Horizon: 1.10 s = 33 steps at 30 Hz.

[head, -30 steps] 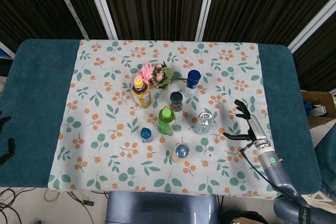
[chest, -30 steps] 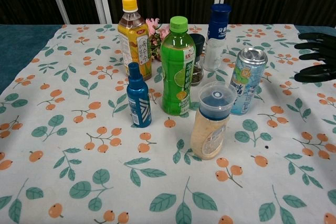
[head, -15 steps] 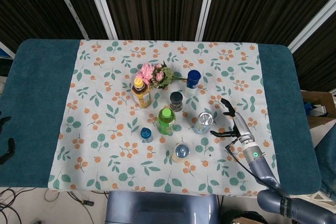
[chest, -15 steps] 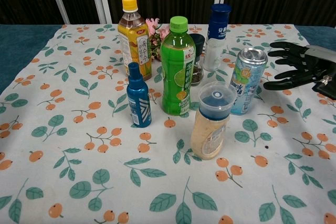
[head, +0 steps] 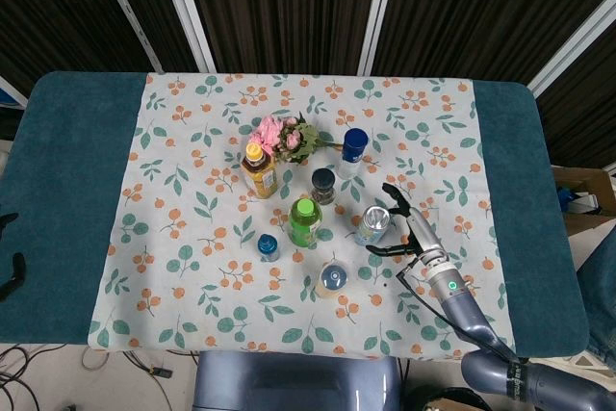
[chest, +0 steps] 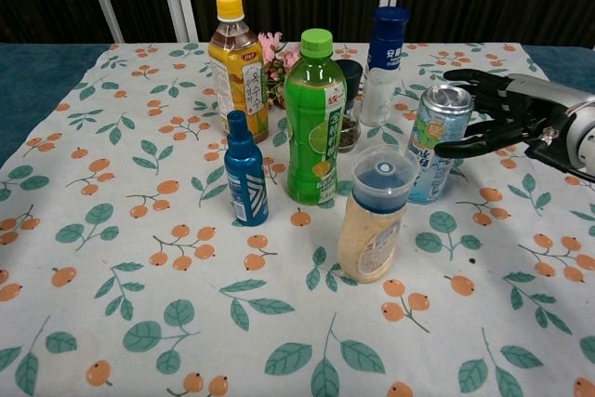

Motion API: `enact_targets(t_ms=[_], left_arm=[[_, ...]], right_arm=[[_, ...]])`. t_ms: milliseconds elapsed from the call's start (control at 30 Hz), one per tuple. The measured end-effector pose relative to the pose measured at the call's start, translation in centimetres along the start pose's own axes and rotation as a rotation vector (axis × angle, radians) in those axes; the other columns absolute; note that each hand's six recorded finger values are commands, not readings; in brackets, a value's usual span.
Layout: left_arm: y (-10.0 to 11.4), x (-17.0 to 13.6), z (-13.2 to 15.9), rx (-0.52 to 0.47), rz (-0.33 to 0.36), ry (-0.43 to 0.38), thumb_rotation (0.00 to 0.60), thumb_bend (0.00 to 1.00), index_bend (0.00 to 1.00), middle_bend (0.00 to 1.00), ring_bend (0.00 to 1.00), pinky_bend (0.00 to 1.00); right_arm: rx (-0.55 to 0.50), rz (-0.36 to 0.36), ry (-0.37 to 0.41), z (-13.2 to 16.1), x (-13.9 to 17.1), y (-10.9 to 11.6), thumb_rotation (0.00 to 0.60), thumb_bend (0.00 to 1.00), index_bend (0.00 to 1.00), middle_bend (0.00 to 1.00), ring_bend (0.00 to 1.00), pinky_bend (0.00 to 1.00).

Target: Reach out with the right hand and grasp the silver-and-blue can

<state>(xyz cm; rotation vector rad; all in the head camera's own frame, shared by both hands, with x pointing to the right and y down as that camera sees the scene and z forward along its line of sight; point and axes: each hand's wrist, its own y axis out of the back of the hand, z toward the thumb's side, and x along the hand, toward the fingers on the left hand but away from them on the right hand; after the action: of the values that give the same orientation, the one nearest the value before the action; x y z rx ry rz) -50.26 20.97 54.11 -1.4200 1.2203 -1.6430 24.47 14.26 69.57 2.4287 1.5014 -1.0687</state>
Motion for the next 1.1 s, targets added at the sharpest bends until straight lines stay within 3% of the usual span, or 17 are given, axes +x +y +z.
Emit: enact_targets(t_ms=[300, 467, 767, 1100], left_arm=[[0.1, 0.0, 0.0, -0.002, 0.004, 0.002, 0.600, 0.53, 0.17, 0.05, 0.04, 0.00], [0.1, 0.0, -0.1, -0.004, 0.005, 0.006, 0.600, 0.53, 0.17, 0.05, 0.04, 0.00], [0.1, 0.0, -0.1, -0.005, 0.002, 0.011, 0.600, 0.53, 0.17, 0.05, 0.04, 0.00], [0.1, 0.0, -0.1, -0.008, 0.001, 0.014, 0.600, 0.53, 0.17, 0.05, 0.05, 0.00]], right_arm=[[-0.001, -0.010, -0.018, 0.6, -0.8, -0.1, 0.600, 0.04, 0.09, 0.18, 0.12, 0.18], [0.019, -0.012, -0.027, 0.7, -1.3, -0.4, 0.600, 0.04, 0.11, 0.20, 0.14, 0.18], [0.021, -0.003, -0.062, -0.7, -1.2, -0.7, 0.600, 0.04, 0.20, 0.26, 0.17, 0.18], [0.054, 0.037, -0.070, -1.7, -0.9, -2.0, 0.600, 0.07, 0.33, 0.32, 0.24, 0.26]])
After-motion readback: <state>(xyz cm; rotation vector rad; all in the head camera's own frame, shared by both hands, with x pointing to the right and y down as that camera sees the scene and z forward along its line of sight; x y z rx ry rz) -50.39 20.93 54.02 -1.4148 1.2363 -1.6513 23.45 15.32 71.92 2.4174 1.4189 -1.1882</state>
